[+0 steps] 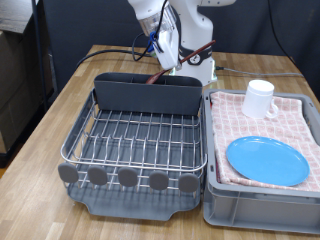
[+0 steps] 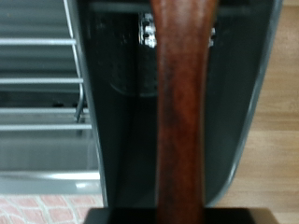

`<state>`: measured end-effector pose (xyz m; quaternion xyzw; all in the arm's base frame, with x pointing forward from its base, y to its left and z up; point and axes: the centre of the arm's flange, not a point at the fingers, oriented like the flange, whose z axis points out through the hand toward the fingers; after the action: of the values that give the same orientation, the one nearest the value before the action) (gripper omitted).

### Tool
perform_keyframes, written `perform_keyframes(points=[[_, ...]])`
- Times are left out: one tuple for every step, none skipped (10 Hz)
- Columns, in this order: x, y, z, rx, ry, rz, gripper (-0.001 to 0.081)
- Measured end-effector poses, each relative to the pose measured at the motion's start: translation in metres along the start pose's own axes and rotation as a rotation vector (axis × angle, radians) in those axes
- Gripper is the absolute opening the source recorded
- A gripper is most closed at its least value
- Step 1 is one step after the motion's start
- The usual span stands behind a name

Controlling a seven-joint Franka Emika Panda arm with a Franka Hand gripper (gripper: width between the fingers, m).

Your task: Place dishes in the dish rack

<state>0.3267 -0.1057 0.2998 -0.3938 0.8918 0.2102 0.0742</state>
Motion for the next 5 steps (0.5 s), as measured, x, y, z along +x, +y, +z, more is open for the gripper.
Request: perform_keyframes(points=[[0.004, -0.005, 0.001, 0.013, 0.0, 0.006, 0.0092], [0.005, -0.009, 0.002, 0.033, 0.005, 0.01, 0.0092], [0.006, -0.012, 0.002, 0.06, 0.014, 0.009, 0.0092], [0.006, -0.015, 0.002, 0.089, 0.035, 0.009, 0.0216], [0.004, -0.015, 0.001, 0.115, 0.064, 0.014, 0.0216]])
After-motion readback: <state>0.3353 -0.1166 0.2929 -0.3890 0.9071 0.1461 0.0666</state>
